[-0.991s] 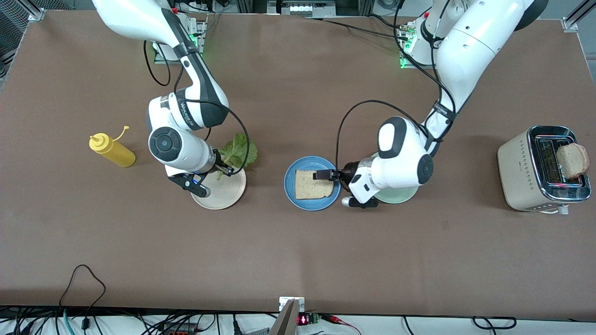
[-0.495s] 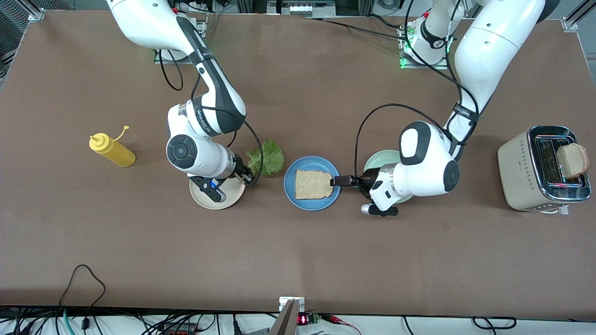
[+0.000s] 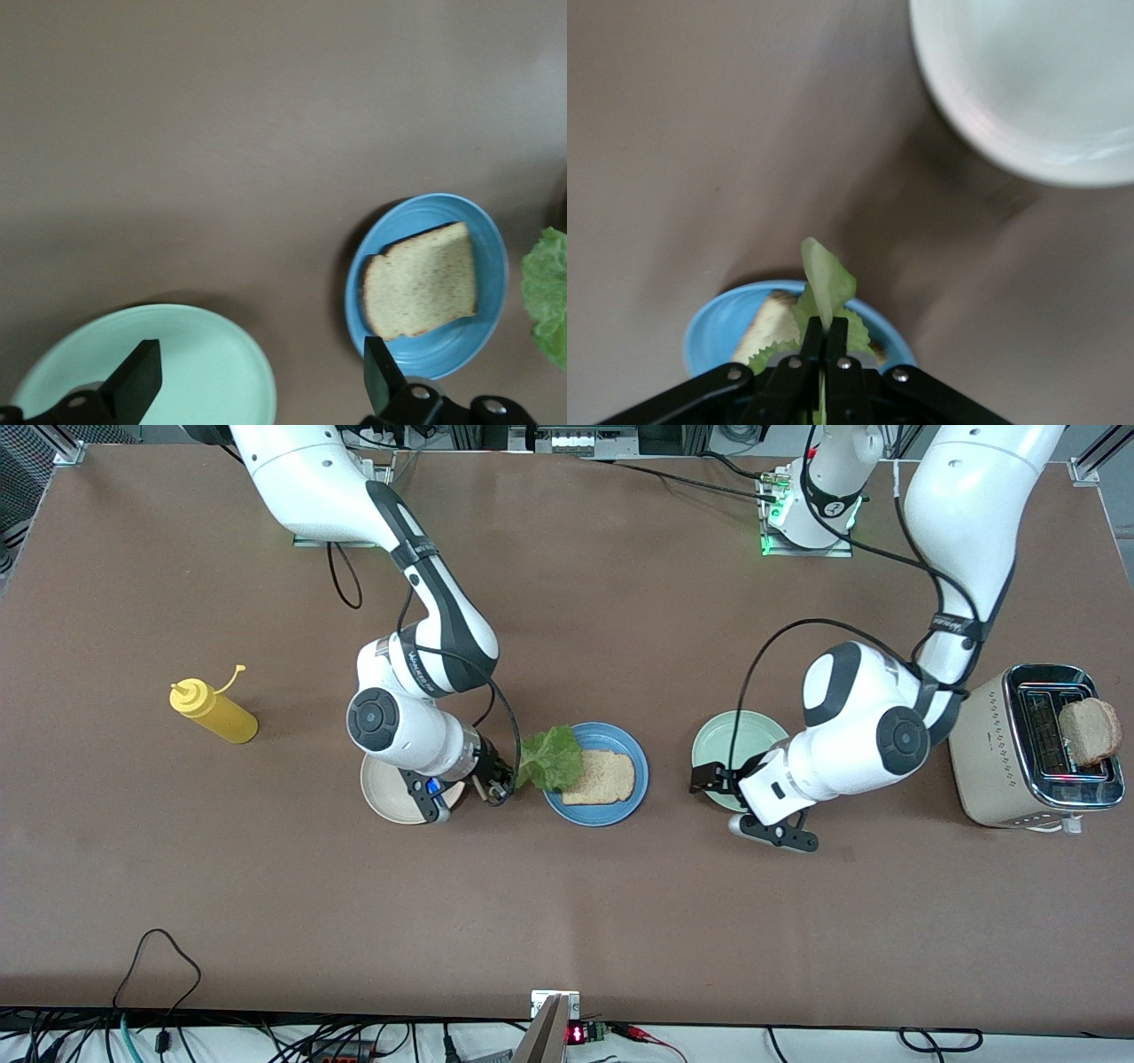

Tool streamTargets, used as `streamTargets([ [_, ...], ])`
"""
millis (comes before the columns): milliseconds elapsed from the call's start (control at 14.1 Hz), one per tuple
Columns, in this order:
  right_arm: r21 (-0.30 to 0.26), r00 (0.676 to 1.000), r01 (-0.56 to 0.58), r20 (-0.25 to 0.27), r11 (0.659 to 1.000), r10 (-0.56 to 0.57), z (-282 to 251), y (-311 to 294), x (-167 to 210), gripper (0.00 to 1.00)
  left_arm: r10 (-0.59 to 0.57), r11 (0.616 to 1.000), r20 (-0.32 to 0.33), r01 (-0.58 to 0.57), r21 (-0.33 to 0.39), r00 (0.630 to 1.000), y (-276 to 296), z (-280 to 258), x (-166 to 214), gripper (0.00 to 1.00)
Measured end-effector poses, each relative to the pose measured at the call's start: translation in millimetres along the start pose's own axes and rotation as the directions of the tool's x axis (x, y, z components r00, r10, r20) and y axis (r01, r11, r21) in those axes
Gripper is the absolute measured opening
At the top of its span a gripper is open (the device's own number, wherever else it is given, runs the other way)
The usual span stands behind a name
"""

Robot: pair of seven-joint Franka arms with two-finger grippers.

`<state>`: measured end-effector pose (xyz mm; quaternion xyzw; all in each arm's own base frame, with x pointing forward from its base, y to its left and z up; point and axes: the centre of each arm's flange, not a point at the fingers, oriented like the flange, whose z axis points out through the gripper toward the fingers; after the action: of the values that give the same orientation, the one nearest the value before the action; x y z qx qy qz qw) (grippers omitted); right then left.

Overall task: Make sandwich in blue plate with both arms
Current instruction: 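Move the lettuce onto the toast while the left gripper withdraws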

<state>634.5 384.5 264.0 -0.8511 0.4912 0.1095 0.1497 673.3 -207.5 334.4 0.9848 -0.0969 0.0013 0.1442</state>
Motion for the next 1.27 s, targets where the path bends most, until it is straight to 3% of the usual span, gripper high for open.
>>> streamTargets([
  [212,0.02,0.996,-0.078,0.043,0.997,0.077,18.2,-5.6,-11.0,0.04,0.02,0.995,0.042,-0.024,0.101,0.999,-21.7,-44.2,4.3,1.0],
  [425,0.046,0.991,-0.132,0.041,0.99,0.13,45.7,-7.8,-20.4,0.04,-0.023,0.985,0.106,0.005,0.171,0.994,-54.2,-102.9,5.4,1.0],
  [637,0.059,0.985,-0.172,0.045,0.983,0.169,66.3,-6.9,-24.9,0.04,-0.088,0.979,0.07,0.073,0.191,0.994,-97.2,-149.2,4.6,1.0],
  [849,0.059,0.982,-0.186,0.046,0.981,0.183,71.6,-6.7,-25.1,0.04,-0.11,0.961,0.021,0.101,0.256,0.994,-122.4,-183.1,-0.3,1.0],
  [920,0.059,0.982,-0.186,0.047,0.981,0.184,71.4,-6.9,-25.4,0.08,-0.107,0.957,0.005,0.101,0.271,0.994,-122.0,-193.7,-1.9,1.0],
  [1061,0.062,0.982,-0.186,0.048,0.981,0.183,70.3,-7.9,-26.5,0.28,-0.109,0.95,-0.022,0.111,0.292,0.994,-119.2,-220.7,-9.2,1.0],
  [1274,0.073,0.983,-0.181,0.052,0.981,0.177,64.7,-12.0,-29.6,0.57,-0.14,0.943,-0.013,0.137,0.304,0.99,-125.5,-248.1,-25.3,1.0],
])
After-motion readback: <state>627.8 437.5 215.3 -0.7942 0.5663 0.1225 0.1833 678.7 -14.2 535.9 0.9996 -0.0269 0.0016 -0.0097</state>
